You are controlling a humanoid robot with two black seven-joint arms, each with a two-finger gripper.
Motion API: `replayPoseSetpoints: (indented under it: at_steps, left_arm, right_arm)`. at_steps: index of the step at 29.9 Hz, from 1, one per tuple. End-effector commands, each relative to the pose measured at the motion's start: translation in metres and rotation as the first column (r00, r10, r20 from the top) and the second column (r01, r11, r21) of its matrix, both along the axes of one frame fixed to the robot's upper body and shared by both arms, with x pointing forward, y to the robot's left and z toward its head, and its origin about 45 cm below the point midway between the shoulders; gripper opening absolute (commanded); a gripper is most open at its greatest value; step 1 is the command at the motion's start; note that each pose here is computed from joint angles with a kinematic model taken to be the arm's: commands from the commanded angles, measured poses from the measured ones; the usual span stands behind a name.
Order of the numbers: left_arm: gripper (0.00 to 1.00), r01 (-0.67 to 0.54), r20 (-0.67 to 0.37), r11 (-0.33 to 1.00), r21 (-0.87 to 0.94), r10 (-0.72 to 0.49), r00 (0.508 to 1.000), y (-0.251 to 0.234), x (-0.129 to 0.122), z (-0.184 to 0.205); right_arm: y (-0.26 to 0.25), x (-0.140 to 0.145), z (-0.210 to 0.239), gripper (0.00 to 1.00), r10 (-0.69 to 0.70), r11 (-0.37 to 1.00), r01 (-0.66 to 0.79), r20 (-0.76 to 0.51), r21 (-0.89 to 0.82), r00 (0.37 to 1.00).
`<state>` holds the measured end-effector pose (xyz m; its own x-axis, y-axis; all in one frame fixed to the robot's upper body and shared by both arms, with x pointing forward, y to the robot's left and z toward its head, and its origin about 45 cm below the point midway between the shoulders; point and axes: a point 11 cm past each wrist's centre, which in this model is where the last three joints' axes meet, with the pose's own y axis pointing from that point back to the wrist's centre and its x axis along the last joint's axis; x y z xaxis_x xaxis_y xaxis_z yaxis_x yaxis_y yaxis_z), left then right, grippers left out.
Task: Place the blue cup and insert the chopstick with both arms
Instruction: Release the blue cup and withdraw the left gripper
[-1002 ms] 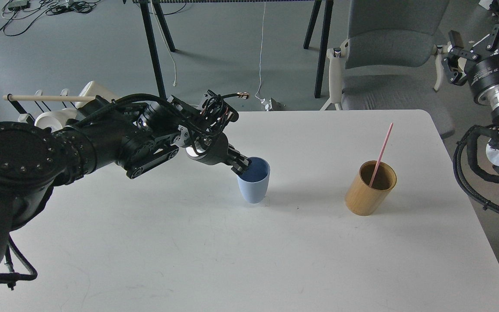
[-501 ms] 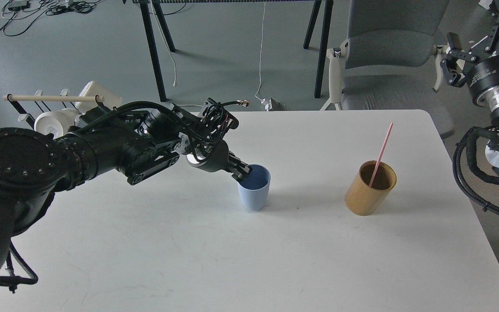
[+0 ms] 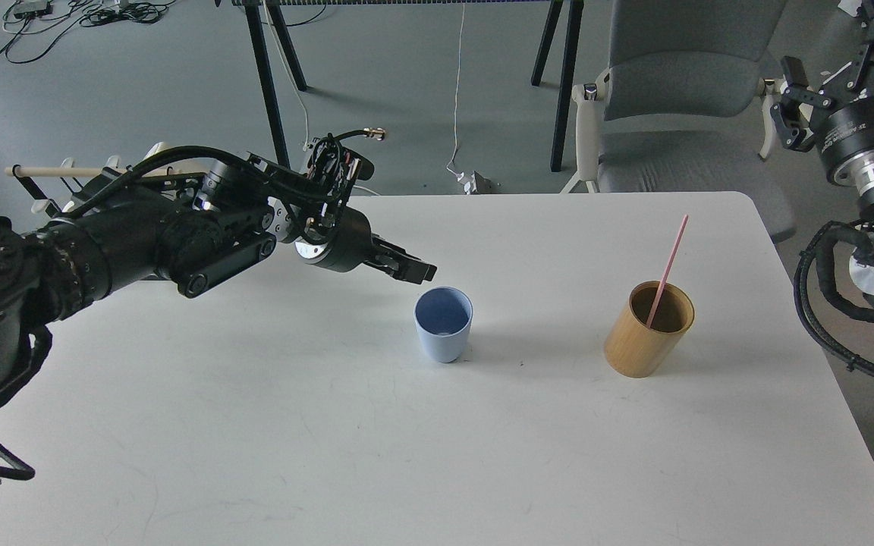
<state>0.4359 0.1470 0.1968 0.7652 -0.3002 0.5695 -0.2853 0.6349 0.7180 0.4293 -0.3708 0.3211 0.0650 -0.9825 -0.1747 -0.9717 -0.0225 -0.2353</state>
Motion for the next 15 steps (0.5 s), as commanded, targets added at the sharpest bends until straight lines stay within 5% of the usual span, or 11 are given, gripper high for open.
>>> replayPoseSetpoints:
  at_steps: [1, 8, 15]
  left_arm:
    - [0.97, -0.119, -0.056, 0.969, -0.215, 0.110, 0.992, 0.008, 0.002, 0.018]
    - [0.98, -0.356, -0.184, 0.736, -0.575, 0.308, 0.933, 0.045, 0.018, 0.057]
    - [0.98, -0.504, -0.424, 0.147, -0.851, 0.374, 0.825, 0.106, 0.034, 0.115]
  right_arm:
    - [0.002, -0.002, 0.010, 0.94, 0.027, 0.987, -0.019, 0.045, -0.158, 0.999]
    - [-0.018, -0.014, 0.029, 0.94, 0.010, 0.778, 0.089, 0.155, -0.622, 0.988]
    - [-0.037, -0.042, -0.009, 0.94, 0.007, 0.396, 0.174, 0.192, -0.902, 0.981]
